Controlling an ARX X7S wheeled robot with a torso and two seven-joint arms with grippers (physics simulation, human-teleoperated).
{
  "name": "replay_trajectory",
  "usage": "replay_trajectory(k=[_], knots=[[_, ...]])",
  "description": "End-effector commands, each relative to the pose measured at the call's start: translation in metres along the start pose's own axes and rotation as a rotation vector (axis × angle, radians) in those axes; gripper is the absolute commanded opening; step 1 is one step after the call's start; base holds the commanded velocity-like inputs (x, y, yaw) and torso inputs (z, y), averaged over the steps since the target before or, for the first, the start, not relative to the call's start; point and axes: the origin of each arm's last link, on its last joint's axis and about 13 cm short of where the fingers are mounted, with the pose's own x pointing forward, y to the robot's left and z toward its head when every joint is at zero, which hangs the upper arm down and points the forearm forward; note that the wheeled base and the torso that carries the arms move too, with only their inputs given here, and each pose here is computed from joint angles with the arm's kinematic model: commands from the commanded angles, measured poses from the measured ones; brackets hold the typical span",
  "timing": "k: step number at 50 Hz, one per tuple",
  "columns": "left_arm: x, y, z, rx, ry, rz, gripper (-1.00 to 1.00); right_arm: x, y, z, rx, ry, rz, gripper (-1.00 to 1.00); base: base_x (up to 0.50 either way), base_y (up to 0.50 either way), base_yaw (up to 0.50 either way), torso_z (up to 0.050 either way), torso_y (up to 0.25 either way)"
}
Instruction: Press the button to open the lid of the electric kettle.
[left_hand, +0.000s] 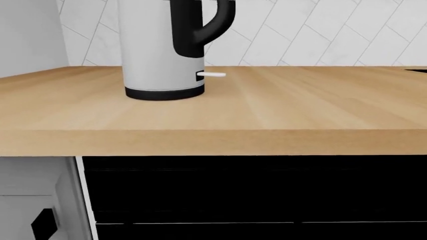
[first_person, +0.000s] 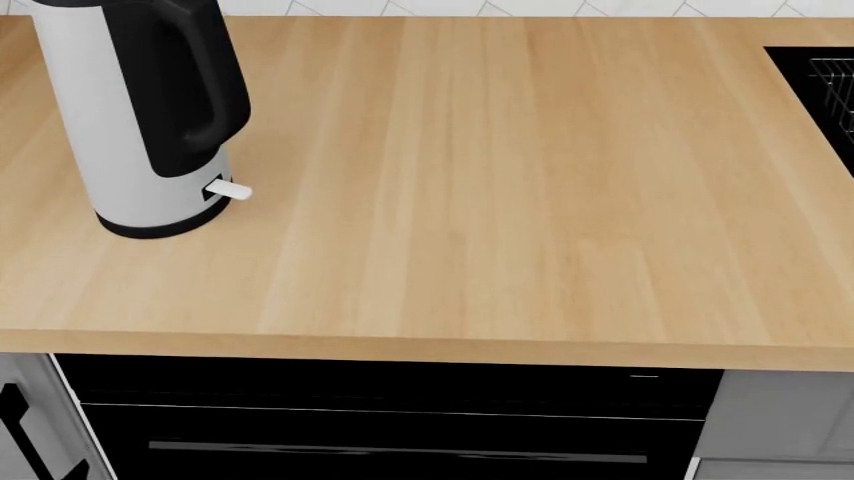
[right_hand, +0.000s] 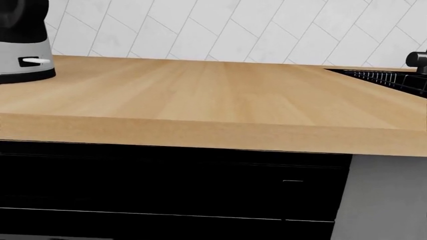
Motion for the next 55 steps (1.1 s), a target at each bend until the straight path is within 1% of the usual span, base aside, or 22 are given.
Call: replay_trajectory(k=[1,5,6,7,8,11,12,15,18,21,23,24,27,32,33,39,43,46,49,50,51,55], knots=[[-0.004,0.001,-0.006,-0.011,0.024,0.011,1.00,-0.002,0.000,-0.001,0.001,0.003,0.001,1.00,0.00,0.00,0.00,0.000,0.000],[-0.004,0.001,-0.007,-0.014,0.035,0.015,1.00,-0.002,0.000,-0.001,0.002,0.003,0.001,1.00,0.00,0.00,0.00,0.000,0.000],[0.048,0.004,0.009,0.004,-0.124,0.014,1.00,-0.002,0.000,-0.002,0.001,0.004,0.002,1.00,0.00,0.00,0.00,0.000,0.000],[0.013,0.000,0.000,0.004,-0.011,-0.002,1.00,-0.003,0.001,-0.004,-0.011,0.014,0.012,1.00,0.00,0.00,0.00,0.000,0.000],[-0.004,-0.001,-0.007,0.011,0.029,-0.010,1.00,-0.003,0.001,-0.004,-0.010,0.015,0.013,1.00,0.00,0.00,0.00,0.000,0.000],[-0.005,-0.002,-0.005,0.014,0.011,-0.030,1.00,-0.002,0.001,-0.005,-0.007,0.022,0.010,1.00,0.00,0.00,0.00,0.000,0.000],[-0.006,-0.003,-0.005,0.018,0.019,-0.035,1.00,-0.002,0.001,-0.005,-0.009,0.025,0.010,1.00,0.00,0.00,0.00,0.000,0.000],[-0.006,-0.004,-0.001,0.001,0.017,-0.042,1.00,-0.002,0.001,-0.003,-0.016,0.030,0.013,1.00,0.00,0.00,0.00,0.000,0.000],[-0.006,-0.006,0.009,-0.012,0.001,-0.045,1.00,0.002,-0.001,0.004,-0.024,0.016,0.008,1.00,0.00,0.00,0.00,0.000,0.000],[-0.007,-0.009,0.026,-0.003,-0.019,-0.065,1.00,0.004,-0.003,0.022,-0.038,-0.006,0.003,1.00,0.00,0.00,0.00,0.000,0.000],[-0.008,-0.010,0.047,-0.001,-0.043,-0.064,1.00,0.006,-0.004,0.042,-0.044,-0.033,0.002,1.00,0.00,0.00,0.00,0.000,0.000],[-0.007,-0.010,0.052,0.004,-0.054,-0.065,1.00,0.007,-0.005,0.048,-0.044,-0.038,0.000,1.00,0.00,0.00,0.00,0.000,0.000],[-0.001,-0.007,0.091,0.042,-0.102,-0.070,1.00,0.011,-0.007,0.082,-0.045,-0.073,-0.011,1.00,0.00,0.00,0.00,0.000,0.000],[0.001,-0.007,0.133,0.058,-0.136,-0.091,1.00,0.011,-0.008,0.105,-0.042,-0.094,-0.009,1.00,0.00,0.00,0.00,0.000,0.000],[-0.001,-0.007,0.141,0.057,-0.133,-0.099,1.00,0.011,-0.007,0.110,-0.046,-0.097,-0.006,1.00,0.00,0.00,0.00,0.000,0.000],[-0.007,-0.006,0.160,0.064,-0.105,-0.118,1.00,0.017,-0.011,0.140,-0.064,-0.121,0.003,1.00,0.00,0.00,0.00,0.000,0.000],[-0.008,-0.006,0.164,0.065,-0.049,-0.126,1.00,0.018,-0.012,0.147,-0.074,-0.119,-0.004,1.00,0.00,0.00,0.00,0.000,0.000],[-0.008,-0.008,0.174,0.071,-0.036,-0.139,1.00,0.017,-0.012,0.154,-0.069,-0.114,-0.007,1.00,0.00,0.00,0.00,0.000,0.000],[-0.006,-0.010,0.182,0.049,-0.019,-0.138,1.00,0.015,-0.012,0.169,-0.067,-0.117,-0.007,1.00,0.00,0.00,0.00,0.000,0.000],[-0.006,-0.009,0.188,0.048,-0.019,-0.117,1.00,0.015,-0.013,0.174,-0.064,-0.122,-0.007,1.00,0.00,0.00,0.00,0.000,0.000],[-0.009,-0.011,0.189,0.044,-0.012,-0.143,1.00,0.015,-0.013,0.177,-0.062,-0.123,-0.007,1.00,0.00,0.00,0.00,0.000,0.000],[-0.012,-0.008,0.197,0.010,0.000,-0.138,1.00,0.014,-0.017,0.192,-0.040,-0.146,-0.026,1.00,0.00,0.00,0.00,0.000,0.000]])
